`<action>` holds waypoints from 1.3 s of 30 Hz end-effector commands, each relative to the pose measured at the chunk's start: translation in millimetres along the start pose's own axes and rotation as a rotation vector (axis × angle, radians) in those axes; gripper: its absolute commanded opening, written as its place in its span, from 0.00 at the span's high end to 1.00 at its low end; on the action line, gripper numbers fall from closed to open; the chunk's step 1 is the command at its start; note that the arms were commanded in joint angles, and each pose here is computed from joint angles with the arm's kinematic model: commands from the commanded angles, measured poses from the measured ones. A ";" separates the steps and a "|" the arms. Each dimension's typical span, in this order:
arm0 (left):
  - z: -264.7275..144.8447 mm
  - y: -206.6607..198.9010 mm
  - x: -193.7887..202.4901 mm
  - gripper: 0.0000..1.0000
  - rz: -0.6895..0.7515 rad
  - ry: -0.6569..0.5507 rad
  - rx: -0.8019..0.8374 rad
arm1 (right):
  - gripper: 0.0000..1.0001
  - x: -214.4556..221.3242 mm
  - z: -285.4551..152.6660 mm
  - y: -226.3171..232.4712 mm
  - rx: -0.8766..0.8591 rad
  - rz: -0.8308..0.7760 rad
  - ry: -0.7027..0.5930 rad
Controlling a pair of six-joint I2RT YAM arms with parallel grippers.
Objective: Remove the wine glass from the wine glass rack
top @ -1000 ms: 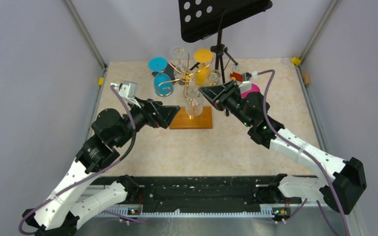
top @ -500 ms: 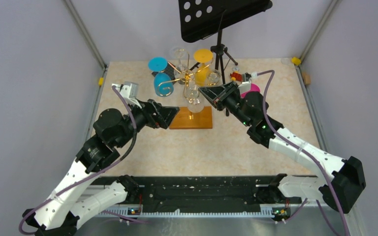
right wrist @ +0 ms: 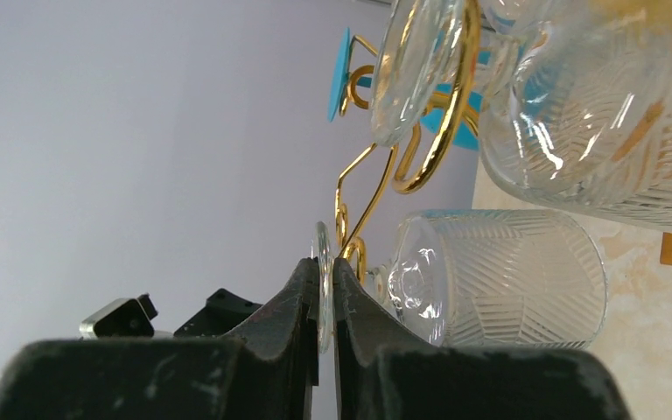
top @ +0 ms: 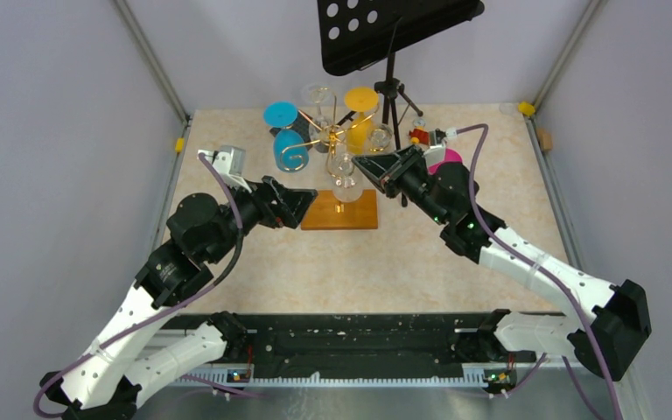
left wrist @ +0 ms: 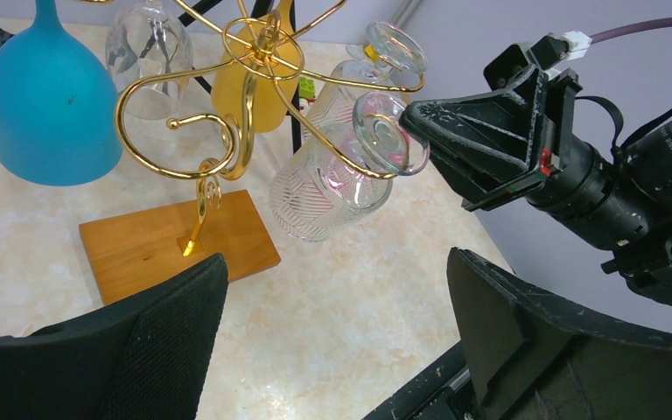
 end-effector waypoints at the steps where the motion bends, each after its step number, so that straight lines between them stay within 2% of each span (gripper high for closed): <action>1: -2.5 -1.0 -11.0 0.02 -0.002 -0.044 -0.008 | 1.00 1.9 -14.4 64.5 -0.203 0.010 0.038; 16: -2.9 0.9 -14.1 0.02 0.004 -0.058 -0.027 | 1.00 12.5 -20.8 78.2 -0.250 0.028 0.104; 24: -2.3 1.8 -13.2 0.02 0.006 -0.057 -0.032 | 1.00 17.6 -5.4 75.6 -0.247 0.013 0.126; 29: -5.6 2.9 -13.6 0.02 0.004 -0.062 -0.038 | 1.00 17.6 4.2 77.2 -0.241 -0.008 0.118; 39: -7.5 4.3 -12.8 0.02 0.008 -0.062 -0.045 | 1.00 6.7 13.7 77.0 -0.199 -0.077 0.020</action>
Point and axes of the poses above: each gripper's point midway between its finger pads, its own z axis out along the fingers, its own y axis along the line the jaws close on, x = y × z, the point moved 6 cm from there along -z, back along the fingers, and after that the axes turned 8 degrees about z, right-handed, at the moved point
